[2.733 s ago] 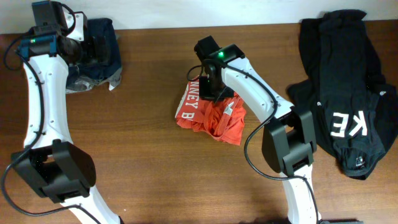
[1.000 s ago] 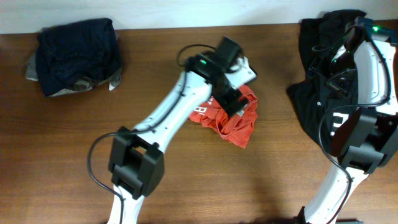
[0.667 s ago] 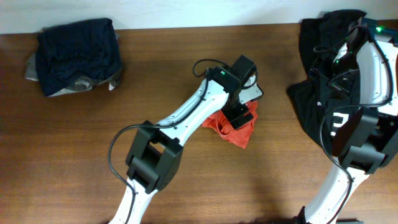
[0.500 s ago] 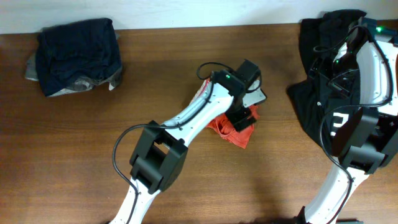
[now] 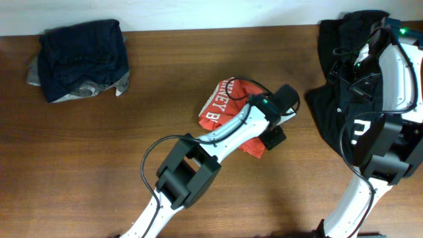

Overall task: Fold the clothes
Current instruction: 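Grasp the folded red t-shirt with the left gripper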

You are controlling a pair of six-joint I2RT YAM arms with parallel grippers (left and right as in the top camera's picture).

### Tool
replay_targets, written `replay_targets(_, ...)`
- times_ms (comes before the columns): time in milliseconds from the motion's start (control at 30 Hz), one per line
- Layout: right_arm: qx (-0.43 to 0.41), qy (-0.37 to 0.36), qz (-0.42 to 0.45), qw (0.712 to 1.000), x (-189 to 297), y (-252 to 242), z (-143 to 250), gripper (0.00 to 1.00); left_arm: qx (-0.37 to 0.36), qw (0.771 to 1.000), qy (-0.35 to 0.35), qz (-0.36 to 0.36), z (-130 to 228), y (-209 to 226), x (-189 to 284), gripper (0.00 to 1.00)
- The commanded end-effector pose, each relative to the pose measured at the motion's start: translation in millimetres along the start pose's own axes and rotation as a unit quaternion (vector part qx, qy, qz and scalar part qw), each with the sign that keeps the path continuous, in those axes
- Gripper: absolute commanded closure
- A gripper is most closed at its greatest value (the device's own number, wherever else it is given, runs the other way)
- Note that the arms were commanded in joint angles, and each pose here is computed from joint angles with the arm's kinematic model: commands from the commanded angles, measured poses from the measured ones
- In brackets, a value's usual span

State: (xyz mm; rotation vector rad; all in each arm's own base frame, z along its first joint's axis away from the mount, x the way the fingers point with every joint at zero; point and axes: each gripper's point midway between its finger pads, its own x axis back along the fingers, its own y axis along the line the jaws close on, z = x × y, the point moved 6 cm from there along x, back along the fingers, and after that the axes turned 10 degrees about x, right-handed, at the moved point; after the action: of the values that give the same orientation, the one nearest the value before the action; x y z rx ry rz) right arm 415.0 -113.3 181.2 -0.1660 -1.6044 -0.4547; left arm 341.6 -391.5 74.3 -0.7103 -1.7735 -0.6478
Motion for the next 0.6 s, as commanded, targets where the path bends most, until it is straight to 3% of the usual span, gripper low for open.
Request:
replay_targets(0,0.006,-0.023,-0.01,1.0,17.6,1.6,-0.1,0.13,0.021,0.997,-0.002,-0.078,1.2,5.3,-14.4,0.19)
replay_targets(67,0.006,-0.023,-0.01,1.0,17.6,1.6,0.0,0.13,0.017,0.996,-0.009,-0.092,-1.2,4.1,-15.1,0.34)
replay_targets(100,0.009,-0.023,-0.009,1.0,17.6,1.6,0.1,0.13,0.015,0.994,-0.011,-0.106,-1.3,4.1,-17.6,0.77)
replay_targets(133,0.009,-0.023,-0.009,1.0,17.6,1.6,0.1,0.13,0.013,0.993,-0.009,-0.116,-0.4,4.7,-20.0,0.88)
replay_targets(333,0.016,-0.023,-0.009,1.0,17.6,1.6,0.1,0.13,-0.02,0.99,0.01,-0.14,7.7,0.6,-35.8,0.89)
replay_targets(433,0.021,-0.023,-0.009,0.999,17.6,1.6,0.1,0.13,-0.057,0.988,0.014,-0.141,7.6,-1.7,-35.4,1.0)
replay_targets(567,0.021,-0.023,-0.009,0.999,17.6,1.7,0.2,0.13,-0.083,0.972,0.028,-0.216,9.4,17.3,-29.5,1.0)
